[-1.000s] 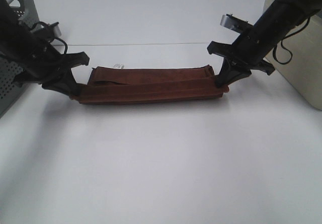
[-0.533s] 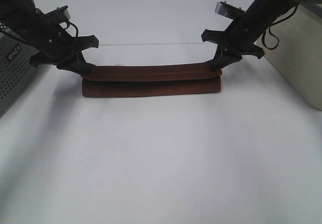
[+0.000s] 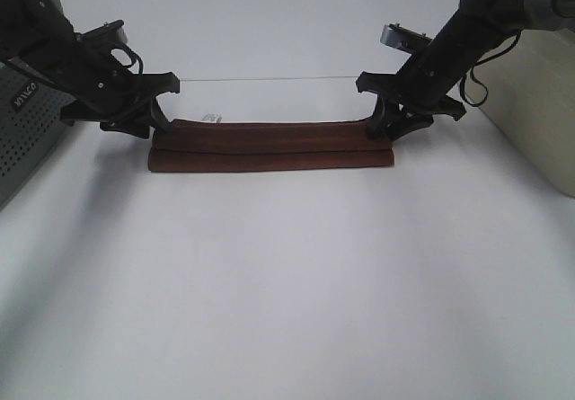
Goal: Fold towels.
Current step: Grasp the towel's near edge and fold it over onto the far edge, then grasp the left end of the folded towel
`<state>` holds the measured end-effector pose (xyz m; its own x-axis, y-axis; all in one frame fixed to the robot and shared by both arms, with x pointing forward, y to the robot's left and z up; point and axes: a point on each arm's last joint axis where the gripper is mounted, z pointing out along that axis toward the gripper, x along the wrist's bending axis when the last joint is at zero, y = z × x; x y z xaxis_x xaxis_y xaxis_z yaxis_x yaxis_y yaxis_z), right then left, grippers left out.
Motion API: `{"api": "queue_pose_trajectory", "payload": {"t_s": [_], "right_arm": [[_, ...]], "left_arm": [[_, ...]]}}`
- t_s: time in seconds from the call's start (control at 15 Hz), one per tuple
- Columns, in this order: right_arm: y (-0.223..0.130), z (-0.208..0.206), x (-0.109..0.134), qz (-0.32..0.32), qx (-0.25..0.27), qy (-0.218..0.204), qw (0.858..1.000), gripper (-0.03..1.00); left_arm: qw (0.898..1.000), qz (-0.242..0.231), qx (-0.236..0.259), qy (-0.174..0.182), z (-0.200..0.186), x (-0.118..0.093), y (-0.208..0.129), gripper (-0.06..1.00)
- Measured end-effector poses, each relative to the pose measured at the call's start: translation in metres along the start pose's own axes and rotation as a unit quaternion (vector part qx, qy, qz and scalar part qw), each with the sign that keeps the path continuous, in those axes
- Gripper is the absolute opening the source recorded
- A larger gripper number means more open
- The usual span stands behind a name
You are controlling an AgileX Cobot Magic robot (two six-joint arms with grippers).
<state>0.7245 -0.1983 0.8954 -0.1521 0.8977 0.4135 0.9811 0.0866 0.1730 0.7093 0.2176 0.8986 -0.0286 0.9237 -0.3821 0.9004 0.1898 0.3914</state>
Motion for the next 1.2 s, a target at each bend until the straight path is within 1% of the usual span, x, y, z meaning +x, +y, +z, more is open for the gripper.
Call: {"api": "queue_pose_trajectory", "payload": {"t_s": [0.07, 0.13, 0.2, 0.27, 0.4, 0.47, 0.6, 0.73, 0.93, 1.07, 1.2], "right_arm": [[0.000, 0.000, 0.000, 0.002, 0.003, 0.003, 1.000, 0.57], [-0.002, 0.000, 0.001, 0.002, 0.011, 0.006, 1.000, 0.68], [-0.004, 0.000, 0.001, 0.003, 0.020, 0.009, 1.000, 0.75], [-0.005, 0.000, 0.001, 0.003, 0.025, 0.010, 1.000, 0.77], [-0.005, 0.000, 0.002, 0.003, 0.027, 0.011, 1.000, 0.78], [-0.005, 0.000, 0.002, 0.003, 0.027, 0.011, 1.000, 0.79], [-0.005, 0.000, 0.001, 0.003, 0.028, 0.010, 1.000, 0.79], [-0.005, 0.000, 0.001, 0.003, 0.028, 0.010, 1.000, 0.79], [-0.005, 0.000, 0.001, 0.003, 0.028, 0.010, 1.000, 0.79], [-0.005, 0.000, 0.001, 0.003, 0.028, 0.010, 1.000, 0.79], [-0.005, 0.000, 0.001, 0.003, 0.028, 0.010, 1.000, 0.79]], "left_arm": [[1.000, 0.000, 0.000, 0.000, 0.000, 0.000, 0.000, 0.58], [1.000, 0.000, 0.001, 0.000, 0.000, 0.000, 0.000, 0.72], [1.000, 0.003, 0.001, 0.002, 0.000, 0.000, 0.000, 0.80], [1.000, 0.004, 0.001, 0.002, 0.000, 0.000, 0.000, 0.83], [1.000, 0.001, -0.003, 0.003, 0.002, 0.001, 0.000, 0.83], [1.000, -0.004, -0.003, 0.002, 0.005, 0.002, 0.000, 0.81], [1.000, -0.028, 0.009, -0.007, 0.018, 0.003, -0.007, 0.75], [0.999, -0.034, 0.014, -0.010, 0.024, 0.003, -0.010, 0.71], [0.999, -0.036, 0.015, -0.008, 0.028, 0.004, -0.012, 0.55], [0.999, -0.038, 0.016, -0.008, 0.031, 0.005, -0.013, 0.37], [0.999, -0.037, 0.018, -0.006, 0.032, 0.006, -0.014, 0.09]]}}
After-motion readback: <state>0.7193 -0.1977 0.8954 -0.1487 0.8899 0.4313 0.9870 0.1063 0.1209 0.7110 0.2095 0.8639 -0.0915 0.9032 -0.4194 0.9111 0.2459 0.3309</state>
